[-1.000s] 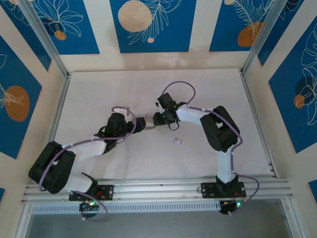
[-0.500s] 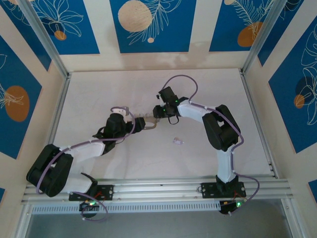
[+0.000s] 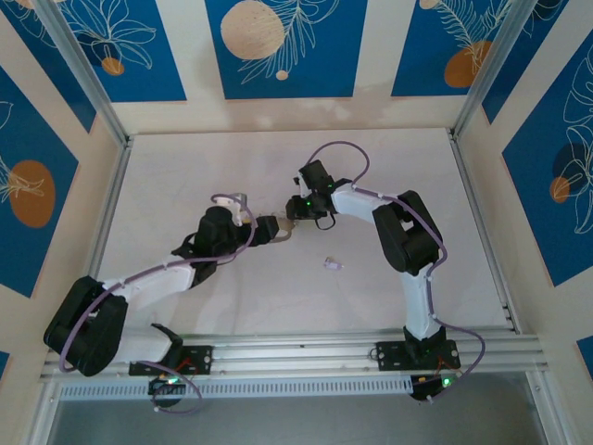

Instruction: Put the keys on the keyring

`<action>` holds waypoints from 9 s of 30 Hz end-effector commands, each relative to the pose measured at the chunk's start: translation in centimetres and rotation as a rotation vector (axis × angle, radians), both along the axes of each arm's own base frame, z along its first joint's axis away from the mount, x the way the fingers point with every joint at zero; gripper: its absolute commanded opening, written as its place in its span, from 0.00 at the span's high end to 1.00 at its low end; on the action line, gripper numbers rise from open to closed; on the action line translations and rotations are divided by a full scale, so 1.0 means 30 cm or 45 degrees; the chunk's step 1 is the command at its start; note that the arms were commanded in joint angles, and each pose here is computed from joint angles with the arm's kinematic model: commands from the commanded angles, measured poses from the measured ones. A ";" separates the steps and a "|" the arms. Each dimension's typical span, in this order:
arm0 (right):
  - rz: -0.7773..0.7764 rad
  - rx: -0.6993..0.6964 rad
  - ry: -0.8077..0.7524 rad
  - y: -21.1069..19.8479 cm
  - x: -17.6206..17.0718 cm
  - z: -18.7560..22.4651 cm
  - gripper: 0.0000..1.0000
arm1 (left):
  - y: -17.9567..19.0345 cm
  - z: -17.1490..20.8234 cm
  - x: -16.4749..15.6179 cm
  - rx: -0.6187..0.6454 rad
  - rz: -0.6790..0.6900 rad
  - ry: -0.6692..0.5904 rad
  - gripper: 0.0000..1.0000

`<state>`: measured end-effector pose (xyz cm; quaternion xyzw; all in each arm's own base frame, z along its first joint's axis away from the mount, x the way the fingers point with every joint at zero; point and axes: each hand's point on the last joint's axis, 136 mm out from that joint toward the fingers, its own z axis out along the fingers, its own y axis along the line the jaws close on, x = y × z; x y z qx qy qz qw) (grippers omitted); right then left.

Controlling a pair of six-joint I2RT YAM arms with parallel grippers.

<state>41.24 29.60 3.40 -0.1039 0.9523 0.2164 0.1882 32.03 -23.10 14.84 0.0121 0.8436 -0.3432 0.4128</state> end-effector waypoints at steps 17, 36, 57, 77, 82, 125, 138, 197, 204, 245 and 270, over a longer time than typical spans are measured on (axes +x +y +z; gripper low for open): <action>-0.020 0.057 0.080 -0.038 -0.153 0.006 0.73 | -0.087 0.098 -0.050 -0.040 -0.141 -0.066 0.03; -0.027 0.070 -0.013 -0.053 -0.249 0.163 0.45 | -0.101 0.039 -0.042 -0.012 -0.149 -0.033 0.03; 0.050 0.125 0.066 -0.035 -0.430 0.129 0.22 | -0.046 0.001 0.006 0.245 -0.090 -0.061 0.01; 0.081 0.150 0.138 0.044 -0.383 0.059 0.24 | -0.002 -0.020 0.062 0.339 -0.048 -0.054 0.00; 0.061 0.162 0.132 0.035 -0.344 0.065 0.24 | -0.001 -0.026 0.059 0.338 -0.051 -0.051 0.00; 0.085 0.168 0.144 0.051 -0.288 0.060 0.27 | 0.004 -0.051 0.049 0.323 -0.043 -0.036 0.00; 0.072 0.176 0.162 0.006 -0.347 0.077 0.27 | 0.006 -0.042 0.048 0.317 -0.039 -0.045 0.00; 0.024 0.191 0.180 -0.016 -0.273 0.030 0.38 | 0.008 -0.016 0.046 0.302 -0.036 -0.057 0.00; 0.028 0.200 0.190 0.005 -0.250 0.015 0.41 | 0.009 -0.016 0.046 0.303 -0.034 -0.056 0.00; -0.147 0.207 0.149 -0.175 -0.229 0.101 0.50 | -0.065 -0.072 -0.004 0.227 -0.198 0.040 0.08; -0.303 0.265 0.127 -0.335 -0.242 0.123 0.38 | -0.340 -0.281 0.005 0.211 -0.420 0.340 0.40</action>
